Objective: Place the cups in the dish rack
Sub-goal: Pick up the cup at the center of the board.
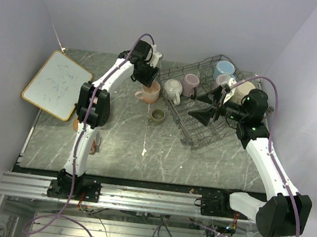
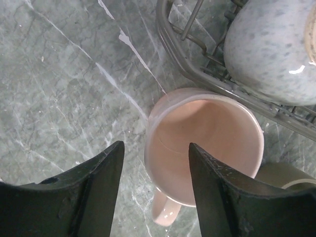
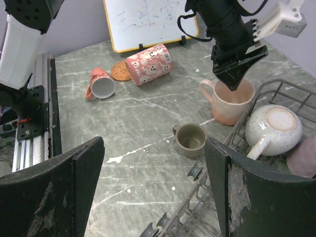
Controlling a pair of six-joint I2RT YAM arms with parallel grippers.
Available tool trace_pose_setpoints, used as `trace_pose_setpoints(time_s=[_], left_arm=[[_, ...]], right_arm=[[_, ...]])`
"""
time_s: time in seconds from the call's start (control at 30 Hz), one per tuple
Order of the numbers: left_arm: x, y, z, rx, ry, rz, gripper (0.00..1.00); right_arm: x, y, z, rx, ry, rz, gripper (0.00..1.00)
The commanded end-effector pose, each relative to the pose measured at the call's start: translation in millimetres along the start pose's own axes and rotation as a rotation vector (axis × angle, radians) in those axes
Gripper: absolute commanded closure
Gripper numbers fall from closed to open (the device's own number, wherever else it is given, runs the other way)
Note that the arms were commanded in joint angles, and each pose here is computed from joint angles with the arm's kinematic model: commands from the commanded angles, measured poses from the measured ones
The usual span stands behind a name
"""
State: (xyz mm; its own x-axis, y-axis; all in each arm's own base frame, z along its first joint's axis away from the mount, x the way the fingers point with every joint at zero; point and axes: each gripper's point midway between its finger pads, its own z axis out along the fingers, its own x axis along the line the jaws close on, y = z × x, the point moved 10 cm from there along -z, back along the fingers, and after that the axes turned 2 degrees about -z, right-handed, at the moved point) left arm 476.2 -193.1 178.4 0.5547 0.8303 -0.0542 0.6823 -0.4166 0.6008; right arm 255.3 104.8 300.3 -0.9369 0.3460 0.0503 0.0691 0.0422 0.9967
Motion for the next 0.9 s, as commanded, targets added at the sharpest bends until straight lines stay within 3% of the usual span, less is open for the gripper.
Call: trace_pose_setpoints(time_s=[0.0,0.33,0.67,0.87], left_arm=[[1,1,8,0.018,-0.026,0.002,0.37],[4,1,19,0.014,-0.009,-0.018,0.49],[5,4,22,0.0,0.01,-0.031,0.56],[6,5,23,-0.002,0.013,-0.033,0.66]], right_arm=[[1,5,-2,-0.008,-0.002,-0.029,0.18],[2,4,-3,-0.009,0.0,-0.027,0.18],[2,5,-3,-0.01,0.002,-0.027,0.18],[2,5,-2,-0.01,0.004,-0.026,0.18]])
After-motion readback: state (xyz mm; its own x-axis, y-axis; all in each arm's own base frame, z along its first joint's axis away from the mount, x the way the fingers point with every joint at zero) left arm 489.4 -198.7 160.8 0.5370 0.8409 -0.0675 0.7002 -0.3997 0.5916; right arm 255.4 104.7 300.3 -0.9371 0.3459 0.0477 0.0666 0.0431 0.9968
